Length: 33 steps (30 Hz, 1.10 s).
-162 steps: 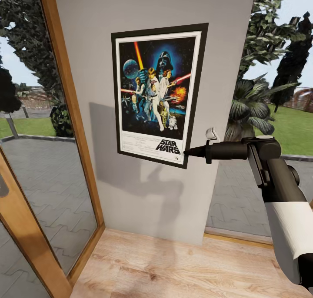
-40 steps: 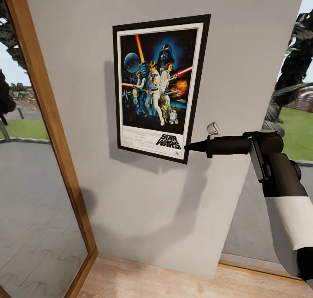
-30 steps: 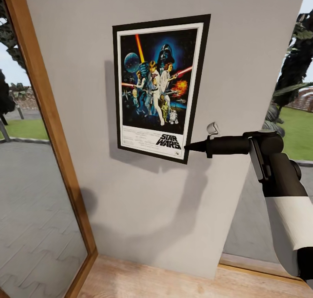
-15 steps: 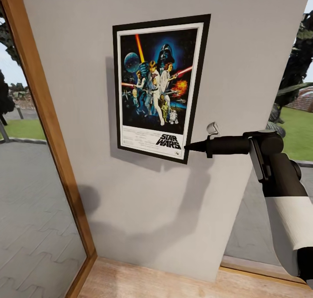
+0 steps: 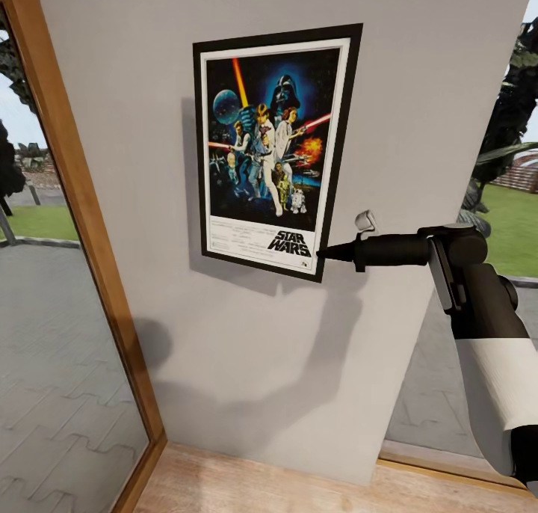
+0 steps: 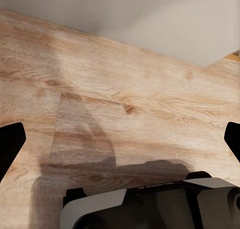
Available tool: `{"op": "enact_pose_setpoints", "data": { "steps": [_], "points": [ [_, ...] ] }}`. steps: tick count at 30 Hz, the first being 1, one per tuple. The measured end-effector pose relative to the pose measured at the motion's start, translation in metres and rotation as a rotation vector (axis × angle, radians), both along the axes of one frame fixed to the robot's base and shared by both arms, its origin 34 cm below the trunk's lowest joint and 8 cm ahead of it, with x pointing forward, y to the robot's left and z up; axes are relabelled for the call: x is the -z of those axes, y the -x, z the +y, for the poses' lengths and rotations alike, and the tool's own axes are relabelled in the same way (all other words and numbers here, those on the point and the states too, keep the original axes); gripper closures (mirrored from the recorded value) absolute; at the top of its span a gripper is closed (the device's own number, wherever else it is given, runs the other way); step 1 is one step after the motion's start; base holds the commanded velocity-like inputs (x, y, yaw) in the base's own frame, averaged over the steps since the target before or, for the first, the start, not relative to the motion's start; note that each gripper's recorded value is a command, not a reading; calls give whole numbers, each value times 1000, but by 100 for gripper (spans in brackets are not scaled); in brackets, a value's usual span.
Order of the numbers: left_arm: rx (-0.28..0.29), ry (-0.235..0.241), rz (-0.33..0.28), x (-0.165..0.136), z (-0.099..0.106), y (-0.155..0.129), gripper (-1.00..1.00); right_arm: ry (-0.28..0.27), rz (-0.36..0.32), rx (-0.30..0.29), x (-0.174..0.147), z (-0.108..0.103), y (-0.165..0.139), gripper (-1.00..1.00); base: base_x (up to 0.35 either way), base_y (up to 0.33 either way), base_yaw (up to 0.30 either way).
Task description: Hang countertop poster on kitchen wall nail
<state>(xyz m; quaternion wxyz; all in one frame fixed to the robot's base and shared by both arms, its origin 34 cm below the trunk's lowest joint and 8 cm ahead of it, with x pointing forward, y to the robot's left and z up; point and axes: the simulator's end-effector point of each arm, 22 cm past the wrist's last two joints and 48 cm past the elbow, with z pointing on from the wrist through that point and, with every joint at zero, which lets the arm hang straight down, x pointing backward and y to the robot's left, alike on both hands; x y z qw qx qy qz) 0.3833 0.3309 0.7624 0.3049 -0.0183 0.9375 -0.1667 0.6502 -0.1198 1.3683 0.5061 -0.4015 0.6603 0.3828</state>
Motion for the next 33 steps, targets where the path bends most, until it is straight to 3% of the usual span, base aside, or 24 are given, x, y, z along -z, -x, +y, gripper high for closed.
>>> {"op": "enact_pose_setpoints", "data": {
  "steps": [33],
  "points": [
    [0,0,1,0,0,0,-100,0,0,0,0,0,0,100,31,0,0]
  ]
}}
